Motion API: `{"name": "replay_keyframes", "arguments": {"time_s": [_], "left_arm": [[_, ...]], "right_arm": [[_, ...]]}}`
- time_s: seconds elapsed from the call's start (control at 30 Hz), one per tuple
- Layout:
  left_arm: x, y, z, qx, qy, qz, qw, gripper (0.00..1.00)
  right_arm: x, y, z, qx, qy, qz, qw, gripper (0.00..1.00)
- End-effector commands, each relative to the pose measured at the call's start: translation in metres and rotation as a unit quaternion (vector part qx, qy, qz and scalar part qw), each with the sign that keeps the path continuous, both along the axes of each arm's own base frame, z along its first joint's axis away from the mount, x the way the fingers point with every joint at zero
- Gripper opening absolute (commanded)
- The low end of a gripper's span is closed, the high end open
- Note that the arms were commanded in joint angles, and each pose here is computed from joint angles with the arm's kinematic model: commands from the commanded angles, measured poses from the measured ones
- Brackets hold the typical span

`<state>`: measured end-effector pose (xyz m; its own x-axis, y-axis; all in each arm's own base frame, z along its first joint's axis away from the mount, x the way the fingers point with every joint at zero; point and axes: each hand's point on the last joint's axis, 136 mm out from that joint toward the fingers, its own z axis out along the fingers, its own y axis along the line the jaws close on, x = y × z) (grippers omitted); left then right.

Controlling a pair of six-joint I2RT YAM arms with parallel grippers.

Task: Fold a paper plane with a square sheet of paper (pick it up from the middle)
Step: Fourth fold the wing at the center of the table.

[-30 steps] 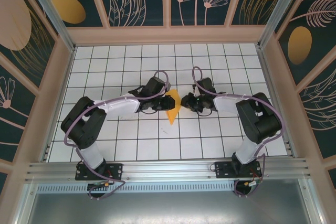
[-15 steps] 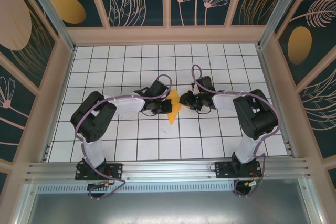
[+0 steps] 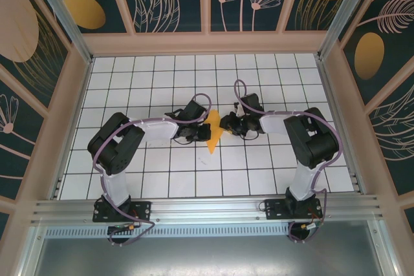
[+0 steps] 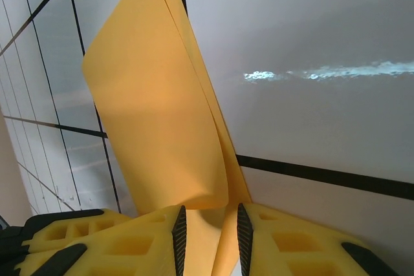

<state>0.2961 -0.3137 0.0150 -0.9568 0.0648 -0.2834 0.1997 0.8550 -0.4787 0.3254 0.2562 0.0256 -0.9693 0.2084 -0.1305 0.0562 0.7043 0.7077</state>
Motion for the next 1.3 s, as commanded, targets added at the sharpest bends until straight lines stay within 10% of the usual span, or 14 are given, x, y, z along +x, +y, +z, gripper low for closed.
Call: {"name": "replay_keyframes", "arguments": {"time_s": [0.0, 1.27], "left_arm": [[-0.009, 0.007, -0.018, 0.017, 0.014, -0.009, 1.000, 0.09], [0.006, -0.005, 0.034, -0.143, -0.002, 0.131, 0.981, 0.21]], "right_arm": [[0.005, 0.012, 0.008, 0.020, -0.007, 0.009, 1.000, 0.31], [-0.045, 0.025, 0.014, -0.043, -0.140, 0.045, 0.988, 0.10]]}}
